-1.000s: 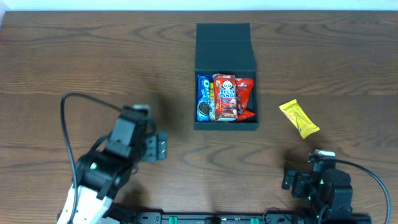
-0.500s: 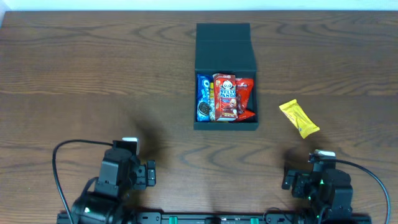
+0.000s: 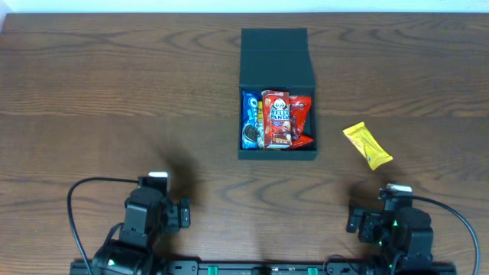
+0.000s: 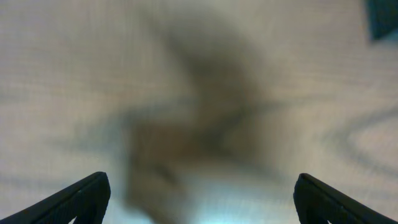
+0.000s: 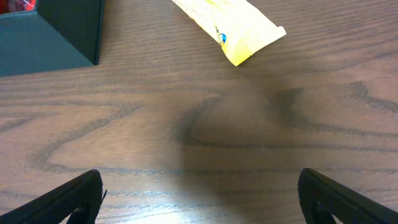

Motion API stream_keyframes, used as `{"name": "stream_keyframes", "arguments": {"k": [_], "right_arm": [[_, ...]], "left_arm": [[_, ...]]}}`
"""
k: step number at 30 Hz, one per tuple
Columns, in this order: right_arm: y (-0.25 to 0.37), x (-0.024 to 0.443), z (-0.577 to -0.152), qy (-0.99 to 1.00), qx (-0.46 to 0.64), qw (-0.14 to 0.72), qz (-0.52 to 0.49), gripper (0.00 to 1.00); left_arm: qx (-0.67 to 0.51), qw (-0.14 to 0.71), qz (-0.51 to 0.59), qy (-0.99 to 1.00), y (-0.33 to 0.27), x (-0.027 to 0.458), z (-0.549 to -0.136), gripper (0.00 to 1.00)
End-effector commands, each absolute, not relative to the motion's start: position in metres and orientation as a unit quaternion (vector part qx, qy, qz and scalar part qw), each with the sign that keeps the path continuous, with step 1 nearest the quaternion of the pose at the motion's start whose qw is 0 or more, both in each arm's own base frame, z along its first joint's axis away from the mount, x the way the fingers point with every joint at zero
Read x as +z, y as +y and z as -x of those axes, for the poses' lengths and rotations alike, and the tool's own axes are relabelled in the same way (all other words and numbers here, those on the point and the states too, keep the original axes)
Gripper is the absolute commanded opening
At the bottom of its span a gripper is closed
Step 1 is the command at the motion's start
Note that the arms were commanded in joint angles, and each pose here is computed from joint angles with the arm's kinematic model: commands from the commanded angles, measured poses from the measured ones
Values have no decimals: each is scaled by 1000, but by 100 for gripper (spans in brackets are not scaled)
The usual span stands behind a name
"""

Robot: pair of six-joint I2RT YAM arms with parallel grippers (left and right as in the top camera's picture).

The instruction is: Pack container

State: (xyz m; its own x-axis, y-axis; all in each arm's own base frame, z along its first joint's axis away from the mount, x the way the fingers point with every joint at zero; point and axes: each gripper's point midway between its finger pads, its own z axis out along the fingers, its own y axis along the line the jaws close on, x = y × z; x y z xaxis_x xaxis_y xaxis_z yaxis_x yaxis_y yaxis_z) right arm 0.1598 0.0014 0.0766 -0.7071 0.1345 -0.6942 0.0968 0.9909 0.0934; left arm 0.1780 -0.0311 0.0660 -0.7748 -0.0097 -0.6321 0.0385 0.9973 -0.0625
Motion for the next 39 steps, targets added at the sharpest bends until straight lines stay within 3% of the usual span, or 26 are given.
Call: {"name": "stream_keyframes", "arguments": {"k": [1,11,24,39], "right_arm": [[1,76,-159,924,23,377,-58,99],[1,76,-159,924,23,377,-58,99],[1,76,-159,924,23,377,-58,99],[1,76,-159,924,23,377,-58,99]], "left_arm": [[-18,375,-34,926,-28,80,-189,95],[-20,435,-51,899,-27,101,-185,95],[-9,376,-56,925,-21,75,-162,95],[-9,375,-57,925,-21,75,-162,95]]}}
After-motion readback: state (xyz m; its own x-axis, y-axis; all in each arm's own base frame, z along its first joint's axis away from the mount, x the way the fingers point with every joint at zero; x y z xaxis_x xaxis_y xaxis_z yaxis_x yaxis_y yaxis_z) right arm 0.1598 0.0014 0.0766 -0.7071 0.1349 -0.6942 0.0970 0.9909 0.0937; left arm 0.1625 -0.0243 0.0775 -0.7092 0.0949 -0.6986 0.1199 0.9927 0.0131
